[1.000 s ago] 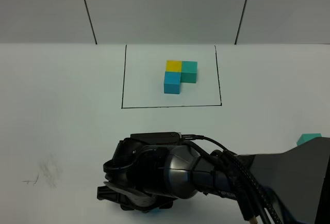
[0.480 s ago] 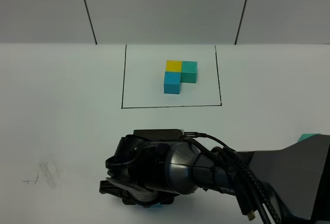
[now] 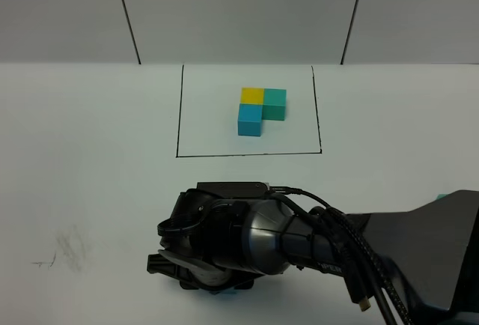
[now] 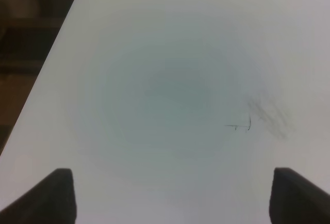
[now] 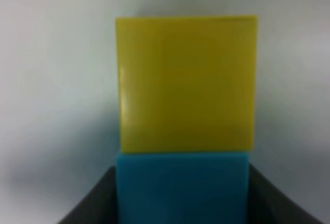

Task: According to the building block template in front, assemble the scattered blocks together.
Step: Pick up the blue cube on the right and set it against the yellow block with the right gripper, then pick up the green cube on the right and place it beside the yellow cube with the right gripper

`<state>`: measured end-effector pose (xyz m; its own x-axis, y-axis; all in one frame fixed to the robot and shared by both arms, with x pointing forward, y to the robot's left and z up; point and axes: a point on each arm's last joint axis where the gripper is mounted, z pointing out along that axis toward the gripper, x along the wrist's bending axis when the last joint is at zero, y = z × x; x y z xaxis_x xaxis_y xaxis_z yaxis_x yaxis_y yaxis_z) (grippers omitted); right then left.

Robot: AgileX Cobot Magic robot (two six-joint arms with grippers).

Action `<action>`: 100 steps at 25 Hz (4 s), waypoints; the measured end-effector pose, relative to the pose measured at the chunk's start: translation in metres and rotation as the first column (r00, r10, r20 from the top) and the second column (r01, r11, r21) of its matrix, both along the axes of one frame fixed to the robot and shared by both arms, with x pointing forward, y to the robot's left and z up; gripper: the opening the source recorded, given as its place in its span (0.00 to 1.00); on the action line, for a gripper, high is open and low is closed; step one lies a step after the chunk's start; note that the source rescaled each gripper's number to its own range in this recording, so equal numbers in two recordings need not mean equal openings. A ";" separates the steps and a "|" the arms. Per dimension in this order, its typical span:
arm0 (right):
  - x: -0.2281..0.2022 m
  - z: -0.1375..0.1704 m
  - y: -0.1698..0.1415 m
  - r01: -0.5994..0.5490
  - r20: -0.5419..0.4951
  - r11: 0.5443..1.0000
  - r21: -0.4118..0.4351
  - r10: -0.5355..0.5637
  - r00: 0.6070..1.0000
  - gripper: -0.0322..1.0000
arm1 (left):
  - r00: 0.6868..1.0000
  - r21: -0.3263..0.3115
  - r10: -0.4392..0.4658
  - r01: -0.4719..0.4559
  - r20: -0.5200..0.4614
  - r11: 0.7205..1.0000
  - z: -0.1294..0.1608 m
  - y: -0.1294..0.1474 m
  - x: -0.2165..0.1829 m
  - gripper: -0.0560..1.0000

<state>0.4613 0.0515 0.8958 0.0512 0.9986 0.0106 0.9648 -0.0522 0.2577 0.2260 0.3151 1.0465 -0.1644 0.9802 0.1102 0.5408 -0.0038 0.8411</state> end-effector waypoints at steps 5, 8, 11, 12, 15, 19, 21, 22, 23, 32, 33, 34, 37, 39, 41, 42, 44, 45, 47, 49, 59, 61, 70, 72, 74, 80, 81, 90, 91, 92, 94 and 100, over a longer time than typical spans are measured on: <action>0.001 0.000 0.000 -0.020 0.002 1.000 -0.003 0.020 1.000 0.24 | 1.000 0.000 0.000 0.000 0.000 1.000 0.000 0.000 0.000 0.69; 0.001 0.000 0.001 -0.028 0.004 1.000 0.008 0.028 1.000 0.24 | 1.000 0.000 0.000 0.000 0.000 1.000 0.000 0.000 0.000 0.69; 0.001 0.000 0.002 -0.030 0.005 0.999 0.014 0.030 1.000 0.24 | 1.000 0.000 0.000 0.000 0.000 1.000 0.000 0.000 0.000 0.69; 0.001 0.000 0.002 -0.034 0.005 0.999 0.015 0.034 0.999 0.24 | 1.000 0.000 0.000 0.000 0.000 1.000 0.000 0.000 0.000 0.69; 0.001 0.000 0.003 -0.052 0.005 0.998 0.021 0.052 0.999 0.24 | 1.000 0.000 0.000 0.000 0.000 1.000 0.000 0.000 0.000 0.69; 0.000 -0.001 0.004 -0.076 0.003 0.997 0.025 0.076 0.997 0.44 | 1.000 -0.003 0.002 -0.002 0.001 1.000 0.000 0.000 0.000 0.69; 0.000 -0.002 0.004 -0.087 0.002 0.996 0.022 0.087 0.996 0.71 | 1.000 -0.003 0.002 -0.002 0.001 1.000 0.000 0.000 0.000 0.69; 0.000 -0.002 0.004 -0.091 0.002 0.996 0.020 0.091 0.996 0.83 | 1.000 -0.003 0.002 -0.002 0.001 1.000 0.000 0.000 0.000 0.69; 0.000 -0.003 0.004 -0.094 0.001 0.995 0.017 0.094 0.996 0.89 | 1.000 -0.003 0.002 -0.002 0.001 1.000 0.000 0.000 0.000 0.69; -0.001 0.026 0.002 -0.118 0.022 0.991 0.061 0.117 0.993 1.00 | 1.000 -0.002 0.001 -0.001 0.001 1.000 0.000 0.000 0.000 0.69; -0.002 0.035 0.001 -0.120 0.033 0.991 0.062 0.118 0.992 1.00 | 1.000 -0.002 0.001 -0.001 0.001 1.000 0.000 0.000 0.000 0.69; -0.002 0.043 -0.002 -0.120 0.039 0.991 0.060 0.118 0.992 1.00 | 1.000 -0.002 0.001 -0.001 0.001 1.000 0.000 0.000 0.000 0.69; -0.005 0.066 -0.011 -0.133 0.053 0.991 0.030 0.131 0.990 1.00 | 1.000 -0.002 0.001 -0.001 0.001 1.000 0.000 0.000 0.000 0.69; -0.006 0.083 -0.021 -0.150 0.069 0.988 -0.031 0.152 0.986 1.00 | 1.000 -0.002 0.001 -0.001 0.001 1.000 0.000 0.000 0.000 0.69; -0.007 0.103 -0.035 -0.156 0.099 0.982 -0.108 0.167 0.981 1.00 | 1.000 -0.002 0.001 -0.001 0.001 1.000 0.000 0.000 0.000 0.69; -0.007 0.112 -0.042 -0.157 0.114 0.975 -0.158 0.175 0.978 1.00 | 1.000 -0.002 0.001 -0.001 0.001 1.000 0.000 0.000 0.000 0.69; -0.007 0.133 -0.054 -0.164 0.169 0.964 -0.208 0.201 0.965 1.00 | 1.000 -0.002 0.001 -0.001 0.001 1.000 0.000 0.000 0.000 0.69; -0.006 0.142 -0.058 -0.180 0.192 0.959 -0.219 0.224 0.955 1.00 | 1.000 -0.002 0.001 -0.001 0.001 1.000 0.000 0.000 0.000 0.69; -0.004 0.167 -0.071 -0.228 0.247 0.944 -0.240 0.286 0.926 1.00 | 1.000 -0.002 0.001 -0.001 0.001 1.000 0.000 0.000 0.000 0.69; 0.002 0.190 -0.089 -0.252 0.289 0.932 -0.260 0.324 0.901 1.00 | 1.000 -0.002 0.001 -0.001 0.001 1.000 0.000 0.000 0.000 0.69; 0.049 0.266 -0.256 -0.077 0.345 0.937 -0.340 0.201 0.917 1.00 | 1.000 -0.003 0.001 -0.001 0.001 1.000 0.000 0.000 0.000 0.69; 0.050 0.273 -0.291 -0.029 0.333 0.945 -0.327 0.143 0.932 1.00 | 1.000 -0.003 0.001 -0.001 0.001 1.000 0.000 0.000 0.000 0.69; 0.046 0.260 -0.382 -0.033 0.184 0.961 -0.274 0.086 0.979 0.94 | 1.000 -0.003 0.001 -0.001 0.001 1.000 0.000 0.000 0.000 0.69; 0.048 0.243 -0.385 -0.051 0.123 0.970 -0.238 0.082 0.989 0.90 | 1.000 -0.003 0.001 -0.001 0.001 1.000 0.000 0.000 0.000 0.69; 0.049 0.221 -0.384 -0.057 0.053 0.978 -0.201 0.069 0.996 0.87 | 1.000 -0.003 0.001 -0.001 0.001 1.000 0.000 0.000 0.000 0.69; 0.058 0.180 -0.383 -0.025 0.006 0.987 -0.161 0.027 1.000 0.80 | 1.000 -0.002 0.000 0.000 0.001 1.000 0.000 0.000 0.000 0.69; 0.060 0.176 -0.383 -0.022 0.017 0.987 -0.162 0.025 1.000 0.79 | 1.000 -0.002 0.000 0.000 0.001 1.000 0.000 0.000 0.000 0.69; 0.090 0.131 -0.377 -0.044 -0.032 0.997 -0.065 0.042 0.999 0.82 | 1.000 -0.003 0.000 0.000 0.001 1.000 0.000 0.000 0.000 0.69; 0.092 0.125 -0.376 -0.053 -0.045 0.997 -0.056 0.050 0.998 0.82 | 1.000 -0.003 0.000 0.000 0.001 1.000 0.000 0.000 0.000 0.69; 0.095 0.121 -0.375 -0.058 -0.048 0.997 -0.047 0.056 0.997 0.82 | 1.000 -0.003 0.000 0.000 0.001 1.000 0.000 0.000 0.000 0.69; 0.100 0.113 -0.375 -0.061 -0.049 0.998 -0.033 0.059 0.997 0.82 | 1.000 -0.002 -0.001 0.001 0.001 1.000 0.000 0.000 0.000 0.69; 0.110 0.097 -0.372 -0.048 -0.048 0.999 0.012 0.048 0.998 0.82 | 1.000 -0.001 -0.001 0.001 0.001 1.000 0.000 0.000 0.000 0.69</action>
